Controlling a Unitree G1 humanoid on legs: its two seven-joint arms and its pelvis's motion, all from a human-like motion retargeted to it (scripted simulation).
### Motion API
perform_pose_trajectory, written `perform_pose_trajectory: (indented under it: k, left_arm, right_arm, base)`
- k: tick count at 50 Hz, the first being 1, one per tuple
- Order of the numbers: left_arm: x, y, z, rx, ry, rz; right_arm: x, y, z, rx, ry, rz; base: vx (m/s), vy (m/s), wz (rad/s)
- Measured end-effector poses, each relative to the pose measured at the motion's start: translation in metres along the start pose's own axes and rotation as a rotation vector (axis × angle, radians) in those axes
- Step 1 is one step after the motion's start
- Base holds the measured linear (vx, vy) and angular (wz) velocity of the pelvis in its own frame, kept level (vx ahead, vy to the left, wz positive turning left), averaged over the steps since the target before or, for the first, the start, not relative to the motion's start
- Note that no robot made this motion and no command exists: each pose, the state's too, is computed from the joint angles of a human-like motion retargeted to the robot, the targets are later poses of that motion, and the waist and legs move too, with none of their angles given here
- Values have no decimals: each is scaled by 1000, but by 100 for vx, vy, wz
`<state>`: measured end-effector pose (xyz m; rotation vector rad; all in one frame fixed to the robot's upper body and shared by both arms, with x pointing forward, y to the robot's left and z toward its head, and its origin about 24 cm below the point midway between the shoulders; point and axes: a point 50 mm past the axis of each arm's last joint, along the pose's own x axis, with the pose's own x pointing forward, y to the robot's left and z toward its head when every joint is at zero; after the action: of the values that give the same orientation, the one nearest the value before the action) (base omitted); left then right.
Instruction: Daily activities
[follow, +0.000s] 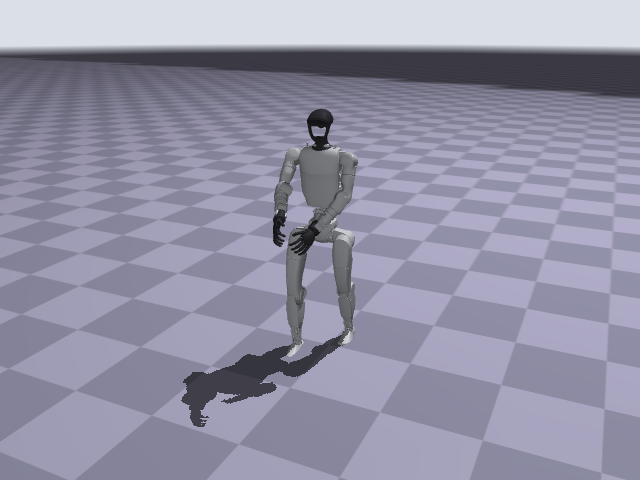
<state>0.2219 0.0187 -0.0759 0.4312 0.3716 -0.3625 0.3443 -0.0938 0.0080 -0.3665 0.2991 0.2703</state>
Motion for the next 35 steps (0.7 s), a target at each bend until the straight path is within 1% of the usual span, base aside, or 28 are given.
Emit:
perform_pose_trajectory:
  k: [21,35]
  left_arm:
    - [0,0,3,8,-14,-16]
    - [2,-1,8,4,-31,-20]
  right_arm:
    - [-3,-4,12,19,-77,-9]
    - [2,-8,5,-43,-6,-20]
  base:
    - [0,0,0]
    - [0,0,0]
